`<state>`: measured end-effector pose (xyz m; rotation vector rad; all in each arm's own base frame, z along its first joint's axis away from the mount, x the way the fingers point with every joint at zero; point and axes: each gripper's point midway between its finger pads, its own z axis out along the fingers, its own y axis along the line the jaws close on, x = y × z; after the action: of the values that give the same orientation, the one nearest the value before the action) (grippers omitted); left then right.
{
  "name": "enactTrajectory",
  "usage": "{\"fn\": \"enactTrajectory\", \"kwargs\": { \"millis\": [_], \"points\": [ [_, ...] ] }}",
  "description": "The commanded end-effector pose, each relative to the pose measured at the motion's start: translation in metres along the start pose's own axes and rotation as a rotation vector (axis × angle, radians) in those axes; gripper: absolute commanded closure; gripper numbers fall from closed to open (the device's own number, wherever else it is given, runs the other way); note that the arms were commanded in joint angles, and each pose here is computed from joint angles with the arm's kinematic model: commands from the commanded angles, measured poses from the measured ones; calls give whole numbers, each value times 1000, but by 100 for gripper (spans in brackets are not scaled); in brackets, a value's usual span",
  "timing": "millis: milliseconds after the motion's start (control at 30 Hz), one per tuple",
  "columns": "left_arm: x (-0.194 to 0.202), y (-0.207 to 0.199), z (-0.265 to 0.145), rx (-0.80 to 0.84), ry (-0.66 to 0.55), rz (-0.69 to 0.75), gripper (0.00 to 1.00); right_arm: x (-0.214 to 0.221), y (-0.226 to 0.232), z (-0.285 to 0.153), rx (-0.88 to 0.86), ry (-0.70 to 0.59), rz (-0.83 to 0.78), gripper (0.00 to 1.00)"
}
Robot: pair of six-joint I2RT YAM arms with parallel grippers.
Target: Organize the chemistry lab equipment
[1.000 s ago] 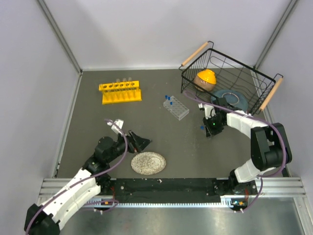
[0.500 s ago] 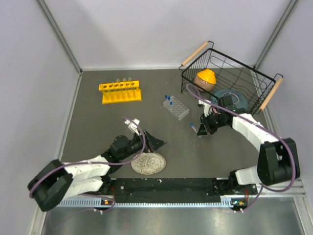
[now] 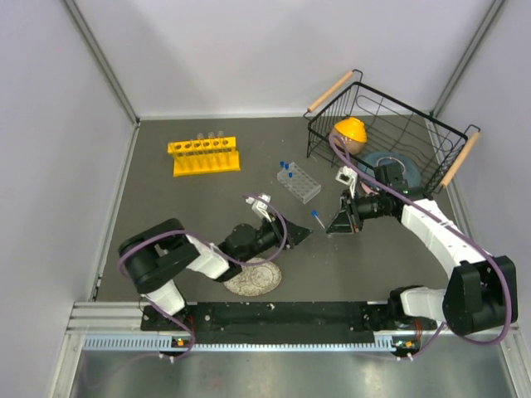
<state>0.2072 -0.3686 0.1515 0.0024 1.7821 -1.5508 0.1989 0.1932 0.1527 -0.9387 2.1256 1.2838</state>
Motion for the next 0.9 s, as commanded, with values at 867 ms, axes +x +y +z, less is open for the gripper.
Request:
{"fn": "enactTrajectory", "kwargs": {
  "millis": [867],
  "points": [
    [-44, -108, -7, 343, -309, 161, 44, -14, 16, -5, -45, -41, -72, 91]
  ]
}}
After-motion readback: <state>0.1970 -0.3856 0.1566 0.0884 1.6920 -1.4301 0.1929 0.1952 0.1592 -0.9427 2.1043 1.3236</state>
